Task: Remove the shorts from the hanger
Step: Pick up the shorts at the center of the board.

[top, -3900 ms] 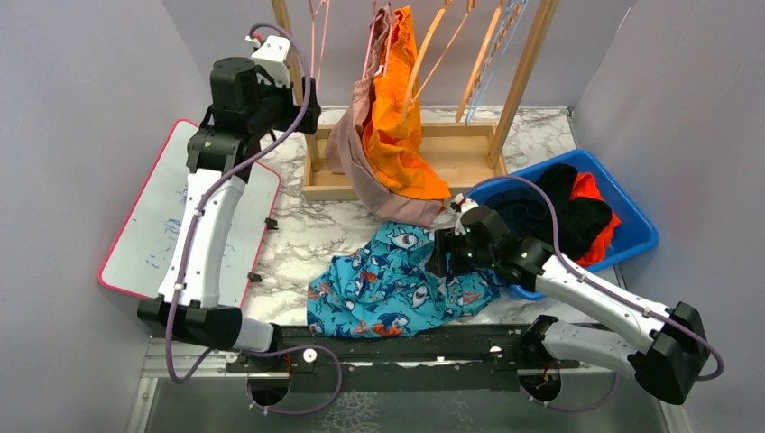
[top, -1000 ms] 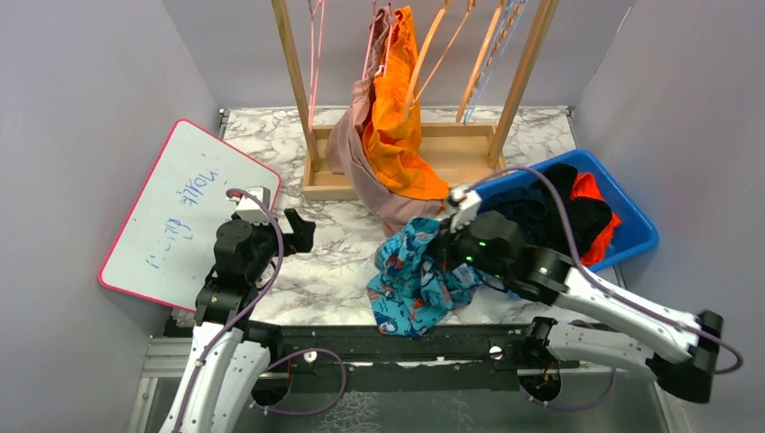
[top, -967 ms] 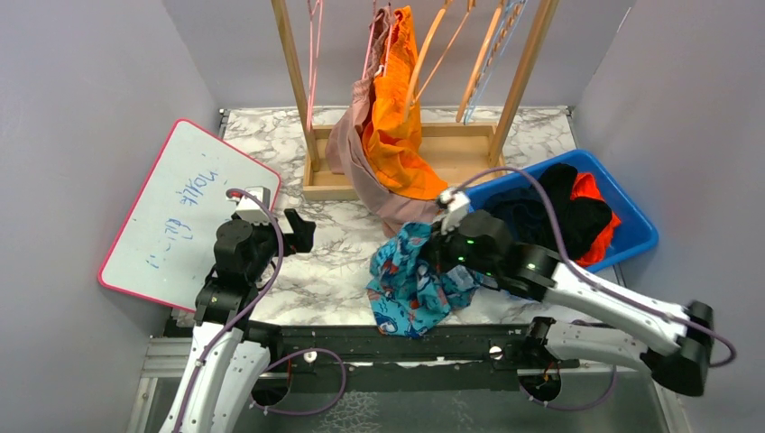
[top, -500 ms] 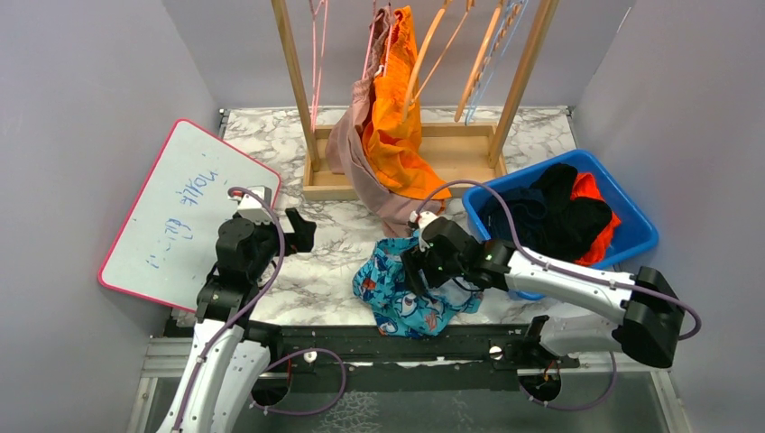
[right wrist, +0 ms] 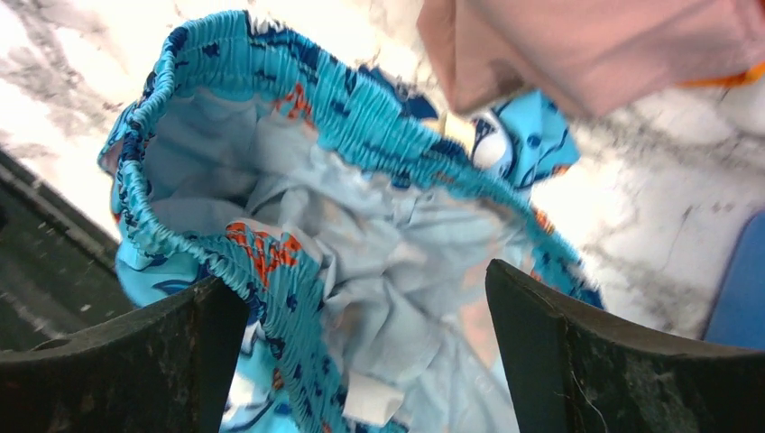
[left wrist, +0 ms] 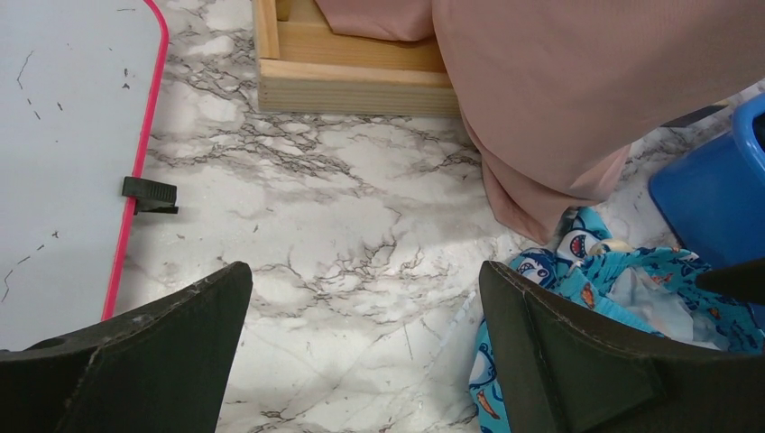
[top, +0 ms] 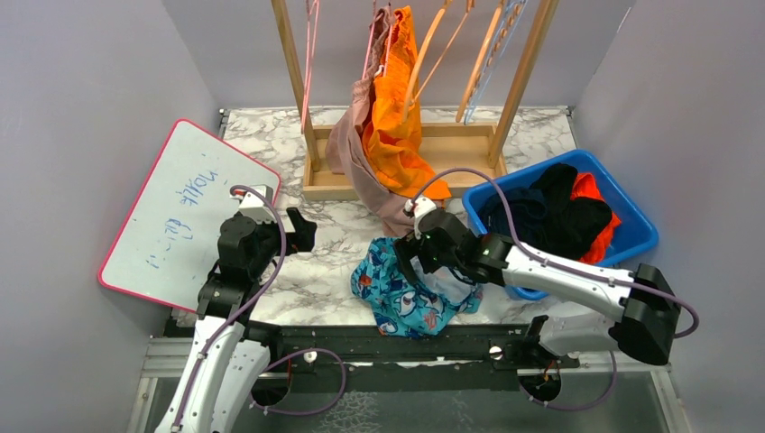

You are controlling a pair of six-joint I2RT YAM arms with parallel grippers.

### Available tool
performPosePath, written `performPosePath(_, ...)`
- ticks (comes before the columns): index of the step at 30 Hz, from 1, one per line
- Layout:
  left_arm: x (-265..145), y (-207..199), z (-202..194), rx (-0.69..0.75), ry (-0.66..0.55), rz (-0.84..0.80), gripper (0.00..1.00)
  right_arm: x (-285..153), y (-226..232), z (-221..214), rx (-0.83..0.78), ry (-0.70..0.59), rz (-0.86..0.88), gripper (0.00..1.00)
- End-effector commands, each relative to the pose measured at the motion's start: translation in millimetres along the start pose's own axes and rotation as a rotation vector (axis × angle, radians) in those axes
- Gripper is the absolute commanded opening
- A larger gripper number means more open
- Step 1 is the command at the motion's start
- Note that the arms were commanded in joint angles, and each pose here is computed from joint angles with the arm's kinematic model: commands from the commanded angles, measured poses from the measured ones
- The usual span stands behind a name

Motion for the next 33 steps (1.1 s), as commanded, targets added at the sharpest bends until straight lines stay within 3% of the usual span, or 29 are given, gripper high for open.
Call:
performPosePath(1,1.2,0.3,2.9,-0.002,-0.025,0.005,0.98,18.7,-6.8,26.8,-0.133,-0.113,-0.101,0.99)
performPosePath(9,2.2,0.7,1.6,-0.003,-0.018,0.006,0.98,41.9,-47.1,31.3,-0.116,-0.029,-0.080,0.99)
performPosePath(24,3.3,0.1,1.0,-0.001,-0.012,-0.005,0.98,75.1,-53.7,-23.5,0.014,0.189,0.149,0.99)
performPosePath(27,3.4,0.0,1.1,-0.001,-0.012,-0.006,0.98,71.6,-47.3,-30.4,0.032,0.244,0.237,0.97)
performPosePath(33,3.9,0.3,0.6,-0.002,-0.008,-0.005,0.98,39.3,-29.7,-31.2,0.053,0.183,0.447,0.96)
Point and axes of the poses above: each gripper's point midway between its finger pads, its own x axis out along the fingers, its own y axis along the line the jaws close on, z = x × y, the point moved 10 cm from there along -x, back along the fingers, and after that the axes turned 2 degrees about -x, right-handed, at the moved point
